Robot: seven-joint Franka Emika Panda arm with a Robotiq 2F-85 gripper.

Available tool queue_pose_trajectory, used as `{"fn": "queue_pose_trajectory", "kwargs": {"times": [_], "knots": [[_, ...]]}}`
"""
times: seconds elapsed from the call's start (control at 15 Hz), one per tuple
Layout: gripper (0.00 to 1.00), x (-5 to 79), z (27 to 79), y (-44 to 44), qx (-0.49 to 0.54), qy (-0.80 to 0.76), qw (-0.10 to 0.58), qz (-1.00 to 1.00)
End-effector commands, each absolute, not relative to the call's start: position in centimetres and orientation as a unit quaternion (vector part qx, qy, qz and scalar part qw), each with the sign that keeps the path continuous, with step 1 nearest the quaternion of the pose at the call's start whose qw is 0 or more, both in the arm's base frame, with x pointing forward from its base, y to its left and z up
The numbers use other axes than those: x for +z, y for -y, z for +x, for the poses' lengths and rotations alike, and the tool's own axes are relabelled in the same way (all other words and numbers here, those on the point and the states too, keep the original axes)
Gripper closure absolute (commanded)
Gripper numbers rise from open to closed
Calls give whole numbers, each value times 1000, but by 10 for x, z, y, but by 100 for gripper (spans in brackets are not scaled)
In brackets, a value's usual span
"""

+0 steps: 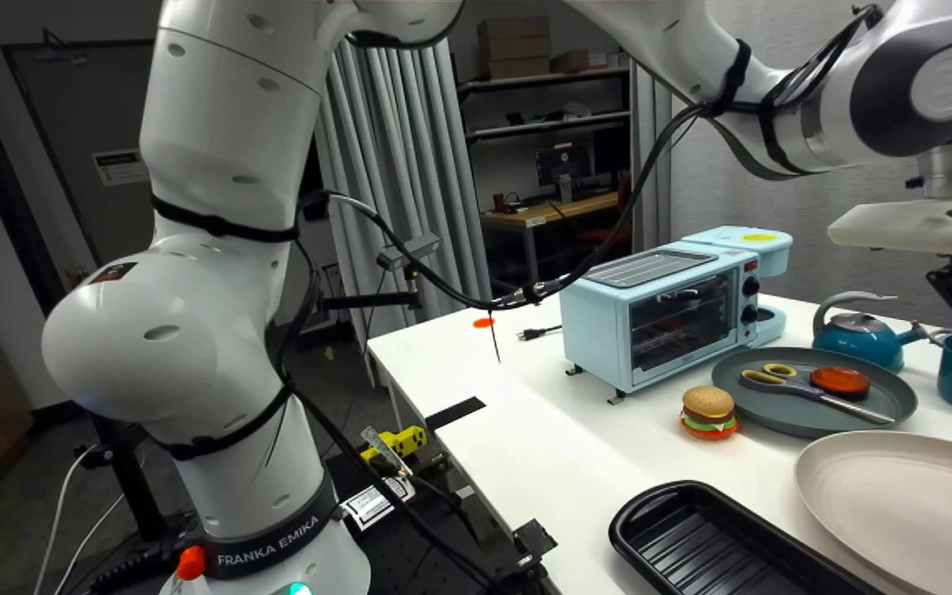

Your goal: Pick the green cup and pour the potato fries on the plate

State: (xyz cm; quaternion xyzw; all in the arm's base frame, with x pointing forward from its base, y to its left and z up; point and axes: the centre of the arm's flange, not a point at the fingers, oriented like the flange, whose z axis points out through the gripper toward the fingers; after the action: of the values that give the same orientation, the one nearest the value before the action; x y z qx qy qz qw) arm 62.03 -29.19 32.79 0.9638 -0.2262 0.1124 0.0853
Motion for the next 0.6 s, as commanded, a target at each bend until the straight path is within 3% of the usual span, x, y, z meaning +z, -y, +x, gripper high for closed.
{"fn": "queue_pose_trajectory", "kwargs": {"times": [0.0,0.53], "knots": [[98,319,610,278,172,235,83,953],[98,291,587,259,335,218,112,910]]}}
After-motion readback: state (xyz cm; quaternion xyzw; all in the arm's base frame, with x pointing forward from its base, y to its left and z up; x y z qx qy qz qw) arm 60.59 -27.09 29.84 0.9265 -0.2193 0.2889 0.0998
